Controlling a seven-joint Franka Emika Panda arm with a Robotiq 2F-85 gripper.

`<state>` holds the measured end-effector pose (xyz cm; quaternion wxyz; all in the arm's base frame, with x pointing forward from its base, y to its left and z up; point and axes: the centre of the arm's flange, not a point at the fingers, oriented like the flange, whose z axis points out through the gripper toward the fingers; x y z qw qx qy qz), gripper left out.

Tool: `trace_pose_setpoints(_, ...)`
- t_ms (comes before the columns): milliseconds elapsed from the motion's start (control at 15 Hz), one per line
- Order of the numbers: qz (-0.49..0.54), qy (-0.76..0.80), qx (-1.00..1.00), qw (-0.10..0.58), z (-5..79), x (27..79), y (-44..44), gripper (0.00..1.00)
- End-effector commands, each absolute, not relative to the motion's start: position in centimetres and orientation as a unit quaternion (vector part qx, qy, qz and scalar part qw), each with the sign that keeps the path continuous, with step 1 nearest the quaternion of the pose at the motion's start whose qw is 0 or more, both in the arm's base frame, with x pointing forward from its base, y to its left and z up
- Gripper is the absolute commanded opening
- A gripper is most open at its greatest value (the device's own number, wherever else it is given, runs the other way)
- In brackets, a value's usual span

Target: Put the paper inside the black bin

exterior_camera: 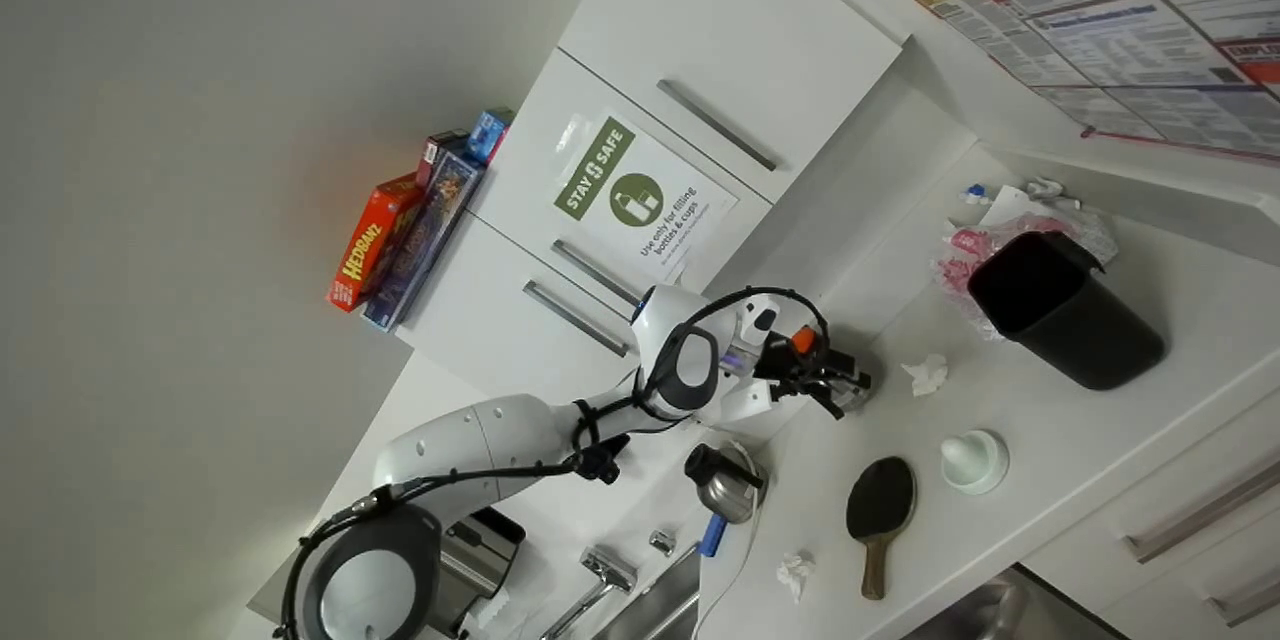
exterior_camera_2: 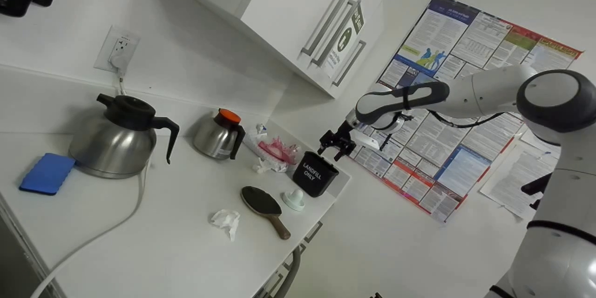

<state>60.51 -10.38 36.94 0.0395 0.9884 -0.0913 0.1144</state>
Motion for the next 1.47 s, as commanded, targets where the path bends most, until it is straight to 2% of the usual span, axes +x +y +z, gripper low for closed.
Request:
trace_pose_setpoints(0,0.114,-0.091,0.988,0.041,36.7,60.9,-10.3,1.0)
trace_pose_setpoints(333,0.119,-0.093,0.988,0.042,37.1,61.3,-10.4,1.0)
trace_pose_setpoints(1000,0.156,-0.046,0.985,0.051,31.3,72.6,-7.8,1.0)
trace_pose_setpoints(1400,0.161,-0.016,0.985,0.056,26.6,77.4,-5.7,1.0)
